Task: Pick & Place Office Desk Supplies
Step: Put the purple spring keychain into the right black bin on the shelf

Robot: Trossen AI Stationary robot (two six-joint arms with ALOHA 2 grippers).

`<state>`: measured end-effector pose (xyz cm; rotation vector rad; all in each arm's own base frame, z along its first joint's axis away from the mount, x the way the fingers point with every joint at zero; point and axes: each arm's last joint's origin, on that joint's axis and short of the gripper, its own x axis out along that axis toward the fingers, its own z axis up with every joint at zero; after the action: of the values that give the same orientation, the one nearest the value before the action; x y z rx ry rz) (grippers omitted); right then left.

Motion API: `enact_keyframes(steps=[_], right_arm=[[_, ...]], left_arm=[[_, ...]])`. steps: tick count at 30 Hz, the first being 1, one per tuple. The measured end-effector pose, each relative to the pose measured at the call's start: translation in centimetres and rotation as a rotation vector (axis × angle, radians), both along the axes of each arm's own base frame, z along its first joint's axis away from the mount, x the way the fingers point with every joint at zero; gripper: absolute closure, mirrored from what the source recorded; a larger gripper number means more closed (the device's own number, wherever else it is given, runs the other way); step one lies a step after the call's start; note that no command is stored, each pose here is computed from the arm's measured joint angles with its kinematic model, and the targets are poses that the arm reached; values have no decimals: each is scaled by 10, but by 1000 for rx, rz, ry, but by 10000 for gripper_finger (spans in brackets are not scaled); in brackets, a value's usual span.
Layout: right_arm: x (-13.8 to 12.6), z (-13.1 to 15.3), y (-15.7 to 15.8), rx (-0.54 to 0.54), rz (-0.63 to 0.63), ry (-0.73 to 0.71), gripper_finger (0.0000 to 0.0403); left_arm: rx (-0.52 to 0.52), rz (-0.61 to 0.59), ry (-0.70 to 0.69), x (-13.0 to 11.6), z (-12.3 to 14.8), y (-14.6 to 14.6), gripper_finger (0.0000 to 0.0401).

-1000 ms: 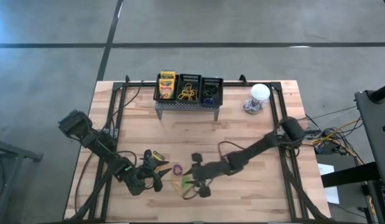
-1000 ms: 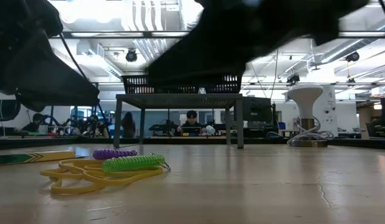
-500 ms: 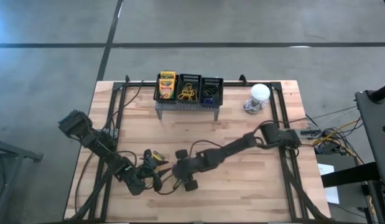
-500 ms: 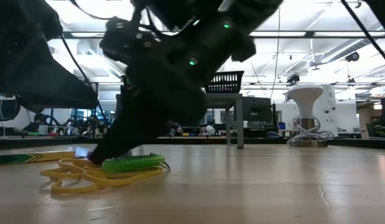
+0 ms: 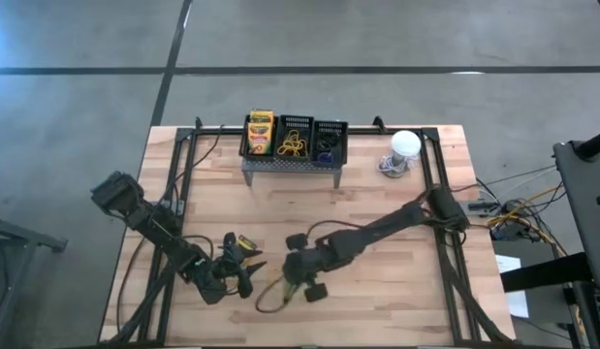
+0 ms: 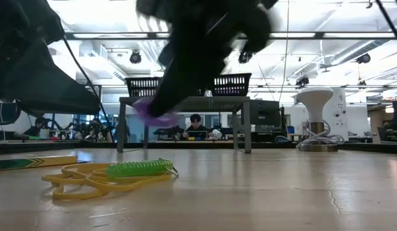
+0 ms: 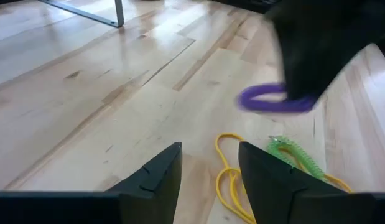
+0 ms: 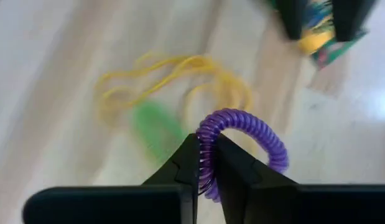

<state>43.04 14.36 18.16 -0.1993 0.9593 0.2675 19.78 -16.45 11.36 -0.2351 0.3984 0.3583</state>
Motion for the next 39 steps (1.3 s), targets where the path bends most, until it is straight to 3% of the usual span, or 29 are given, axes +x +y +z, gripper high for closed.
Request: enact_keyframes(steps=[3,5,9,12,17,21,23,27,29,34,39], right_arm=[[-18,18,13,-23,72,18,351],[-30,25,21,-24,198,11,345],[-48,20,26,164,401,-105,348],[-55,19,13,256,429,-273,358],[-72,40,-28,248,360,-461,364],[-85,89,-79,282,210,-731,358],[-95,109,-110,259,21,-810,357],[-123,133,-169,126,-480,-923,360],[-137,135,-195,112,-622,-922,362],[-153,118,-245,179,-788,-814,361],[-147,93,-273,262,-826,-699,355]], left_arm=[[0,-2,3,0,0,0,238],[-3,-2,3,0,0,0,238],[-2,-2,5,0,0,0,238],[-2,-2,5,0,0,0,238],[-4,4,11,-1,-1,1,238],[2,9,16,0,-2,2,238],[0,8,16,0,-2,2,238],[0,8,17,0,-2,2,238],[-2,8,16,0,-2,2,238],[0,9,17,0,-2,2,238],[0,13,15,0,-2,2,238]])
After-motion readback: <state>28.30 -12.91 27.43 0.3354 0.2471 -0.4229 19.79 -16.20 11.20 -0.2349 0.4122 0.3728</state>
